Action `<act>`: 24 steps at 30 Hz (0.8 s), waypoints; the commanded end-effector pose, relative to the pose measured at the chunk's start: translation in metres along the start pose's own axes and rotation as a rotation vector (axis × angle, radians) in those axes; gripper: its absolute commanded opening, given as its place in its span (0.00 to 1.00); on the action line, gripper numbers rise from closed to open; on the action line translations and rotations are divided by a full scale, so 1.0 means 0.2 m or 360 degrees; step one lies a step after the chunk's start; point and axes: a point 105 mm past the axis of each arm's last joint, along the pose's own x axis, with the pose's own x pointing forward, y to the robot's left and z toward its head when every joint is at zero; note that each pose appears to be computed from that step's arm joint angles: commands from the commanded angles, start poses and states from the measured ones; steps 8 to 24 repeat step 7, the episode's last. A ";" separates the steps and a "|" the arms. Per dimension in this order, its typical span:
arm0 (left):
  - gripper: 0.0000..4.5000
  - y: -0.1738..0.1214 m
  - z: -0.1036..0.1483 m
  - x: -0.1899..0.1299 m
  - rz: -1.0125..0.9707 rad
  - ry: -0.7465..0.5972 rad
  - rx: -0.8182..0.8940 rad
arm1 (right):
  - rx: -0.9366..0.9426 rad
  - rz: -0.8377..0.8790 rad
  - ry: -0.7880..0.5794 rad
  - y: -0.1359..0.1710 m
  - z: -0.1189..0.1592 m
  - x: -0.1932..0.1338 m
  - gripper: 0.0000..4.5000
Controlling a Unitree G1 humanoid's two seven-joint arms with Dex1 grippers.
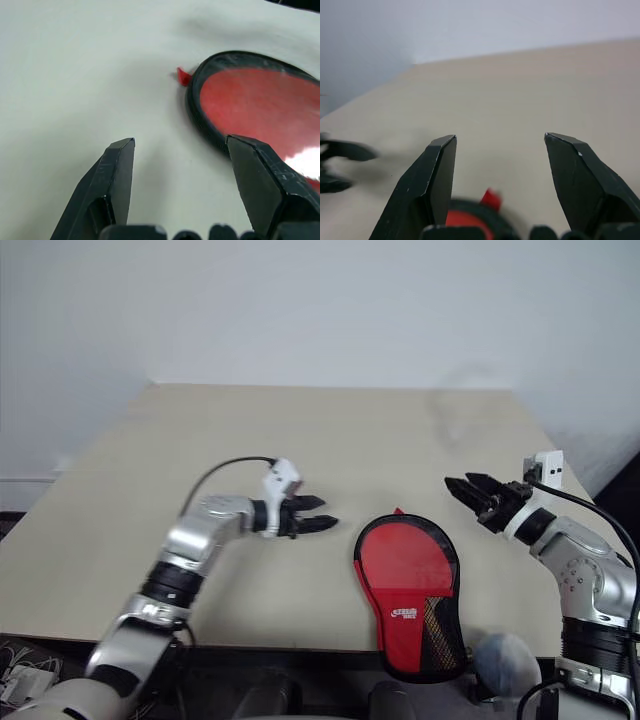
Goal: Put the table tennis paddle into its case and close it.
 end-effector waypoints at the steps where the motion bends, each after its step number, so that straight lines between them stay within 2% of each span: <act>1: 0.69 0.02 -0.07 -0.19 -0.0042 0.0056 0.0042 | -0.0063 -0.0024 -0.0122 -0.02 0.11 0.01 0.68; 4: 0.69 0.02 -0.22 -0.30 -0.0009 0.0227 0.0026 | -0.0065 -0.0032 -0.0119 -0.04 0.11 0.01 0.68; 7: 0.69 -0.04 -0.30 -0.33 -0.0047 0.0277 0.0014 | -0.0079 -0.0027 -0.0126 -0.05 0.14 0.01 0.68; 24: 0.69 -0.04 -0.30 -0.33 -0.0047 0.0277 0.0014 | -0.0079 -0.0027 -0.0126 -0.05 0.14 0.01 0.68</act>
